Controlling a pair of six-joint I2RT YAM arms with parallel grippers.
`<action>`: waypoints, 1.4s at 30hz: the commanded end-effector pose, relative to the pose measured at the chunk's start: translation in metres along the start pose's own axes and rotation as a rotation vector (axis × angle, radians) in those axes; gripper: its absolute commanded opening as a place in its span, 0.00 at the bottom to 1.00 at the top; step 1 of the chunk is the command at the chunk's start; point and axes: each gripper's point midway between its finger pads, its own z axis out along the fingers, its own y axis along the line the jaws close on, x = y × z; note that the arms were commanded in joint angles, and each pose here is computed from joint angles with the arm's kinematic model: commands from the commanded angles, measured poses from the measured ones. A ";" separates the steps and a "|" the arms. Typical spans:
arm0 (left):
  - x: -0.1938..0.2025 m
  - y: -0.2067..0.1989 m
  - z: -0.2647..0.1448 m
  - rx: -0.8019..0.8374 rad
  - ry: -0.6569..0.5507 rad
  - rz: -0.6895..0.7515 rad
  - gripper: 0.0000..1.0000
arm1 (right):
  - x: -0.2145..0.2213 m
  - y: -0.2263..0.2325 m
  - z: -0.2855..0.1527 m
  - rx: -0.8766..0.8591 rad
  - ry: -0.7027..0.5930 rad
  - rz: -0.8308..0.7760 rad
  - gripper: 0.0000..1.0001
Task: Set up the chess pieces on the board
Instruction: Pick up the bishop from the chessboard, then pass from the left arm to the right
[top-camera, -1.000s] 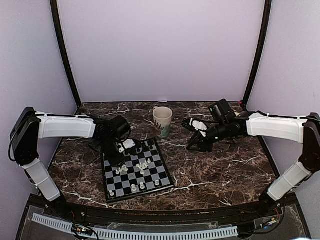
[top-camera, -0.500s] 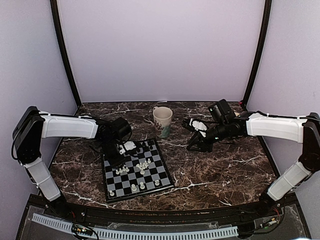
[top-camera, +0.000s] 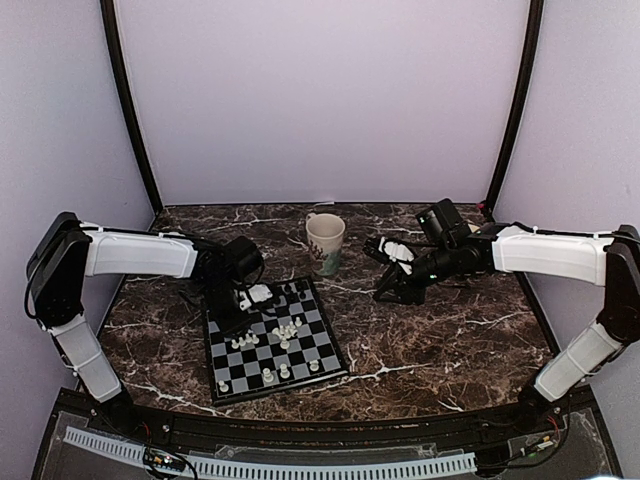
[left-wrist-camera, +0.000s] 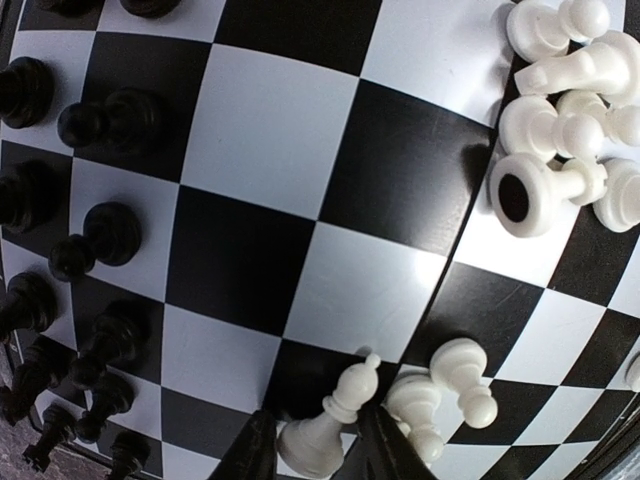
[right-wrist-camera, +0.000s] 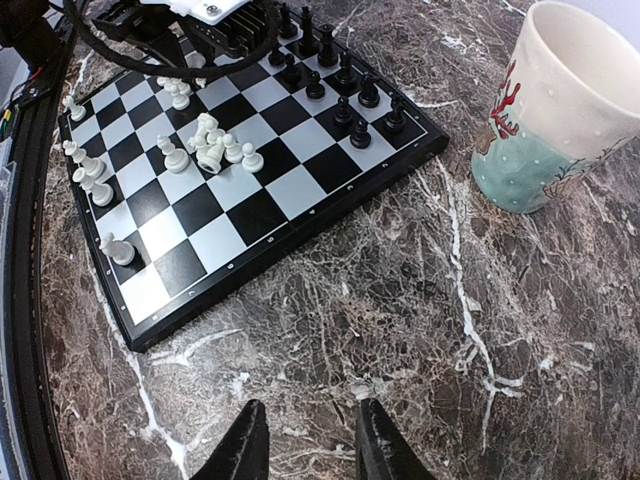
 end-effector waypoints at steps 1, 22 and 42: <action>0.014 -0.006 0.003 0.017 0.056 0.002 0.29 | 0.001 0.000 0.002 -0.010 -0.005 0.001 0.30; -0.083 -0.008 -0.115 0.048 -0.517 -0.047 0.18 | -0.077 0.000 -0.031 -0.079 -0.112 0.061 0.29; -0.138 -0.049 -0.147 0.381 -0.984 -0.195 0.18 | -0.134 0.016 0.039 -0.504 -0.053 0.422 0.36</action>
